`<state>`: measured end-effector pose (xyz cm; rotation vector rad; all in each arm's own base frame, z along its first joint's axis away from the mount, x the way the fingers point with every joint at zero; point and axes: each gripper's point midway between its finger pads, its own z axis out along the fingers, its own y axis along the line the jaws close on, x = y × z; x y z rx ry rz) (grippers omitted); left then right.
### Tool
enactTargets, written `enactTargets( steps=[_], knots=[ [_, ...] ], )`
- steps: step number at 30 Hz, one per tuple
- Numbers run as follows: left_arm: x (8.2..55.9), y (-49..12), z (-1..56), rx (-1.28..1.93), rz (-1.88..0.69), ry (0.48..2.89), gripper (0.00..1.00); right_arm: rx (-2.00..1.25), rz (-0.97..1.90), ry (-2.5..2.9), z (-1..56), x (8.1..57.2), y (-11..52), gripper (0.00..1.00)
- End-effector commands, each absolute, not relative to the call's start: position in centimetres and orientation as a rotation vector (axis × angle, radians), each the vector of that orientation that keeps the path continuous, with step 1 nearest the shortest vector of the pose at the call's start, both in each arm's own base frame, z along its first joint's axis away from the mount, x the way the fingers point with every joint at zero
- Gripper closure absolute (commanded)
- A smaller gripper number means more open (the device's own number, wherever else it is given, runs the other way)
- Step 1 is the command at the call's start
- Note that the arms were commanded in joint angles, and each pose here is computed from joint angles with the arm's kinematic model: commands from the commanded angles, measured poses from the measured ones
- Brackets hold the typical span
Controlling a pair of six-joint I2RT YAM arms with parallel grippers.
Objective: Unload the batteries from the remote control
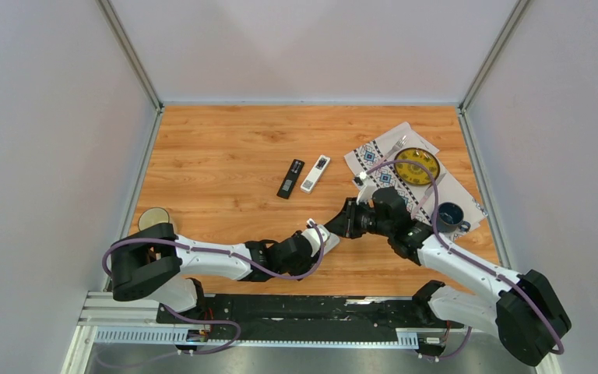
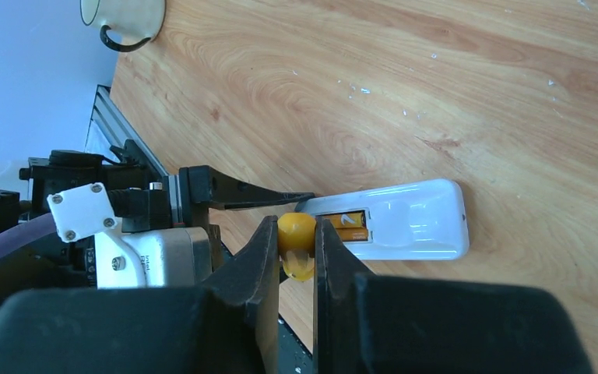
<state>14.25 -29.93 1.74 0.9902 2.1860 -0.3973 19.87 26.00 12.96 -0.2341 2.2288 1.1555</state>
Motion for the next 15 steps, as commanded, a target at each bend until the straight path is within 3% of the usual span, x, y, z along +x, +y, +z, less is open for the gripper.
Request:
enactTargets(
  steps=[1, 15],
  knots=[
    [14.8, -28.7, 1.0, 0.970, -0.323, 2.207, 1.00, -0.239, 1.135, 2.181, 14.0, 20.6, 25.6, 1.00],
    [14.7, -28.9, 1.2, 0.979, -0.333, 2.205, 1.00, -0.135, 0.970, 2.081, 16.3, 26.0, 25.0, 1.00]
  ],
)
